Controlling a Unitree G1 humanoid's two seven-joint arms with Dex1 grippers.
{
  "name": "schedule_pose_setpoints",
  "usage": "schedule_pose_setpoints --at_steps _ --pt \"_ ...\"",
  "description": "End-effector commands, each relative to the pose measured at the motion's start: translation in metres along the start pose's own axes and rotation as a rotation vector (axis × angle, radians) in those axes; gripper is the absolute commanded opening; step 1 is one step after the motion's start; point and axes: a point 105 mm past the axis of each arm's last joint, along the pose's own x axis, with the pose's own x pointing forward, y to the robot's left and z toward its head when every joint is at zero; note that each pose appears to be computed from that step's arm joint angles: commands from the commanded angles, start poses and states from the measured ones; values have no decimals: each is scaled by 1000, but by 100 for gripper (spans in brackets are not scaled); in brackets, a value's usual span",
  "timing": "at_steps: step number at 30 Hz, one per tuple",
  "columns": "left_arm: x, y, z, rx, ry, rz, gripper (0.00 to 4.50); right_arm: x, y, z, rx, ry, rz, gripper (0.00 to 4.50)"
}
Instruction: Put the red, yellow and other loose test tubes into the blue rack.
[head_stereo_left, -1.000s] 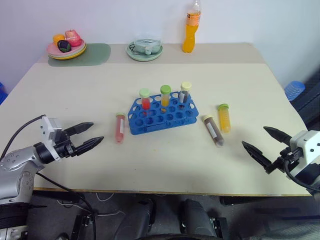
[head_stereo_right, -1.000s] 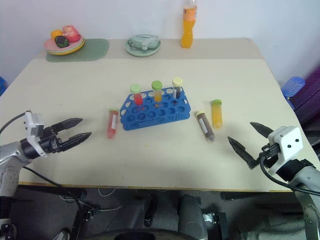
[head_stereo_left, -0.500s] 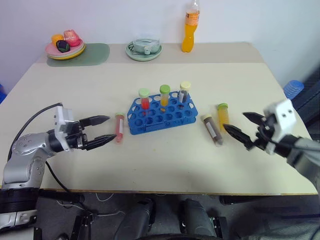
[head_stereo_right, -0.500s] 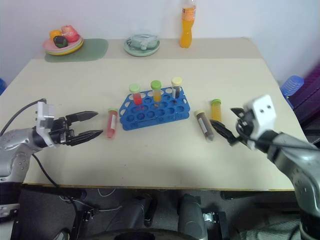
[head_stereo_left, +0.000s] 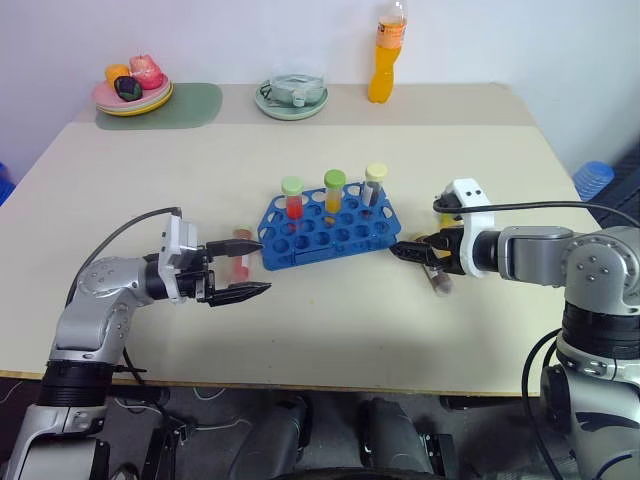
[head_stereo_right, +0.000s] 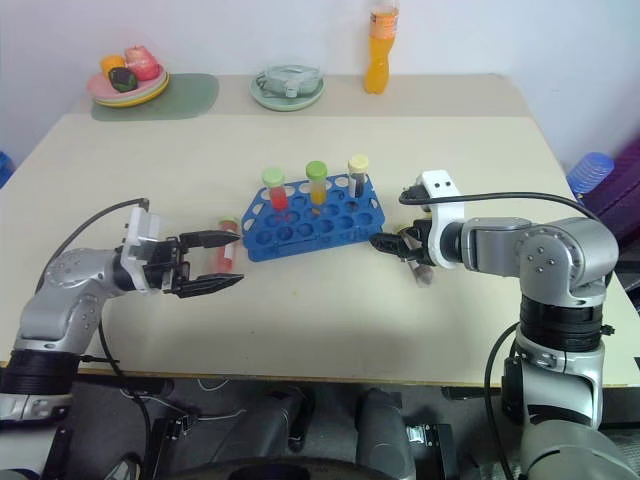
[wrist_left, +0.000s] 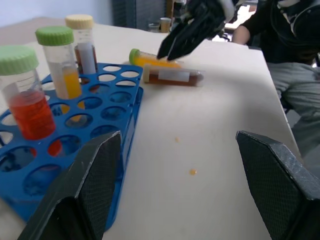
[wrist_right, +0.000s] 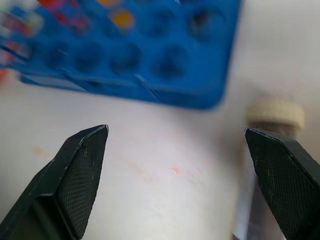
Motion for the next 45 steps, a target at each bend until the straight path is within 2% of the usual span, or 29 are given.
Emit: schedule_pose_setpoints --at_steps 1,11,17,21,27,30,33,40,45 --pt "3 -3 10 51 -13 -10 375 -1 -10 5 -9 17 -65 450" --pt "1 -9 8 29 -12 1 375 4 -19 6 -16 52 -104 450" --pt "1 -11 8 25 -10 5 375 15 -32 -4 -29 104 -147 450" --pt "-1 -13 7 17 -6 9 375 15 -32 12 -32 30 -140 450" --pt "-5 -14 7 6 -5 16 375 0 0 31 -82 -72 36 450" --pt "-5 -14 7 1 -8 18 375 -5 -1 37 -95 -129 25 450" --pt "-4 -14 7 -6 -15 15 375 -8 -28 38 -94 -158 -115 450" --pt "-3 -13 7 -9 -11 5 375 -16 -71 38 -77 -199 -316 450" --pt "-3 -14 6 -14 -7 -1 375 -15 -80 27 -65 -158 -348 450"
